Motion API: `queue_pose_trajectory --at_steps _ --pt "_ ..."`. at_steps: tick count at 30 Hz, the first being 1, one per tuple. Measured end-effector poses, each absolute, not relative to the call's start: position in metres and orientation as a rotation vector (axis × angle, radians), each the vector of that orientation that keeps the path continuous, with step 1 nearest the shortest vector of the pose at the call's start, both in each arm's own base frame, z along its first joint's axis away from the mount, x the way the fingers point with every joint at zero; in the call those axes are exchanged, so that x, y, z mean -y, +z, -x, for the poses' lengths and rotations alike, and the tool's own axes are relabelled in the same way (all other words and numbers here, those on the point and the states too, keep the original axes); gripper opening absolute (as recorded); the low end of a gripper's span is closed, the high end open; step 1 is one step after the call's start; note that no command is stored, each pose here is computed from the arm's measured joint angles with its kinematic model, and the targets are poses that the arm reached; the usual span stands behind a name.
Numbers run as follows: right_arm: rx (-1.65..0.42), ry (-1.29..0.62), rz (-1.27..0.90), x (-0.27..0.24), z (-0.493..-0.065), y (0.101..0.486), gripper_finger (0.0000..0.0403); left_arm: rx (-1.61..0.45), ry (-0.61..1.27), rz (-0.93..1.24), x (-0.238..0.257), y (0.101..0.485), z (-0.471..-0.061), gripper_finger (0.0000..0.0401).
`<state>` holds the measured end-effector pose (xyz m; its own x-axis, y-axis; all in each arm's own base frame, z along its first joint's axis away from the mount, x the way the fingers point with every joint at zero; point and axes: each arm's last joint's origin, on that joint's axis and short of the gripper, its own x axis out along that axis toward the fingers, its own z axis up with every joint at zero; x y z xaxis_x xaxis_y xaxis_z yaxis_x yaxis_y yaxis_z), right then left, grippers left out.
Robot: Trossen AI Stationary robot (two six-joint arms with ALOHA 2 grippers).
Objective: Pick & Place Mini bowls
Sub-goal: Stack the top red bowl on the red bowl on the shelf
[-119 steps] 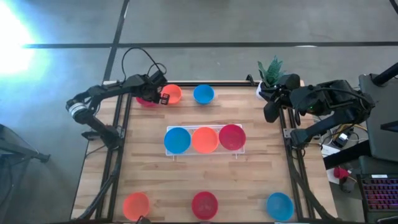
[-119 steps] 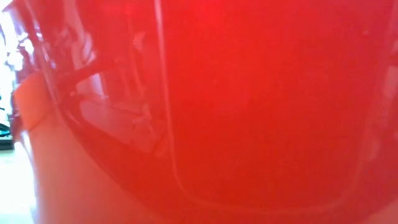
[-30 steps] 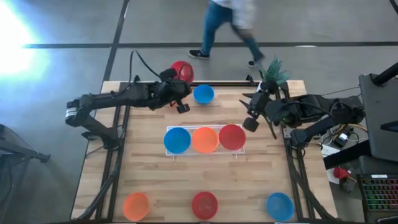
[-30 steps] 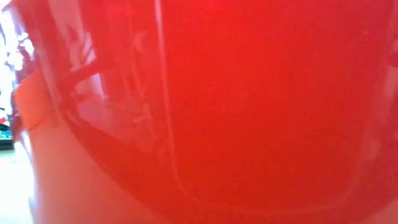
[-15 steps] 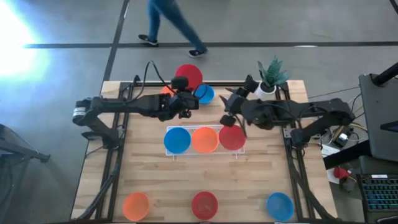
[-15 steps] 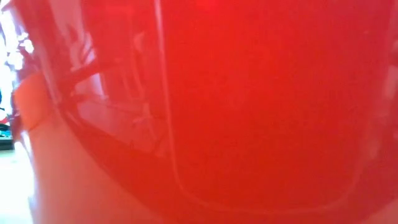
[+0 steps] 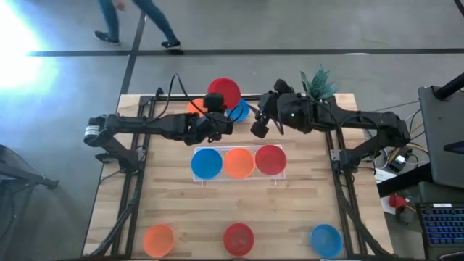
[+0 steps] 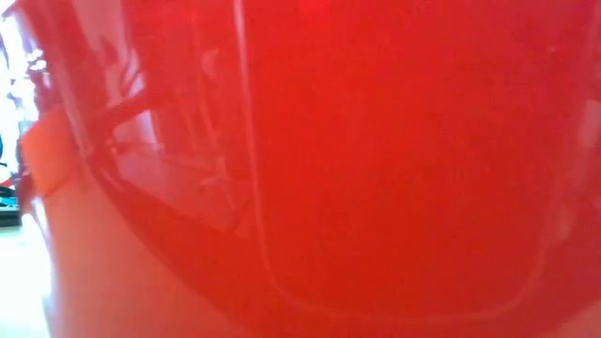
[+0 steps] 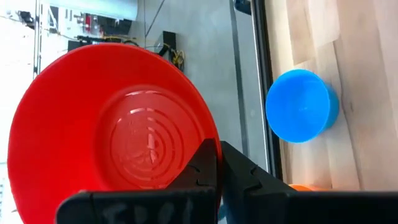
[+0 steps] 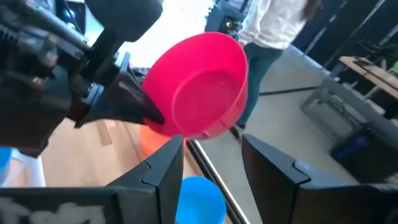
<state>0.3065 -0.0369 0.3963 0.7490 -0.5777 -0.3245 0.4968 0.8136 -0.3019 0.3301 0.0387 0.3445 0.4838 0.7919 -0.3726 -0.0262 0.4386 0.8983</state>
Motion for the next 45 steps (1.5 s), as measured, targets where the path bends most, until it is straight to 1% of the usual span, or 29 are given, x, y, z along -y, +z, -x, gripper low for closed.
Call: queue_pose_trajectory --at_steps 7,14,19,28,32,40,43,45 --pt "-0.345 -0.478 0.099 0.057 -0.309 0.400 0.0150 -0.936 0.594 -1.016 -0.035 0.345 -0.331 0.0000" --pt "-0.334 -0.522 0.016 0.073 -0.314 0.394 0.0150 -0.935 0.592 -1.017 -0.035 0.345 -0.331 0.0000" --pt "-0.358 -0.486 0.002 0.080 -0.327 0.382 0.0148 -0.940 0.585 -1.031 -0.034 0.345 -0.331 0.0000" --pt "-0.363 -0.550 0.019 0.086 -0.344 0.368 0.0139 -0.948 0.589 -1.034 -0.034 0.343 -0.330 0.0000" --pt "-0.358 -0.607 0.008 0.088 -0.344 0.367 0.0134 -0.950 0.595 -1.037 -0.034 0.344 -0.330 0.0000" --pt "-0.358 -0.626 0.000 0.096 -0.342 0.367 0.0131 -0.952 0.583 -1.039 -0.033 0.343 -0.330 0.0000" --pt "-0.358 -0.628 -0.015 0.099 -0.343 0.365 0.0124 -0.952 0.584 -1.039 -0.033 0.343 -0.330 0.0000" --pt "-0.354 -0.626 -0.026 0.099 -0.343 0.365 0.0112 -0.952 0.584 -1.038 -0.033 0.343 -0.330 0.0000"
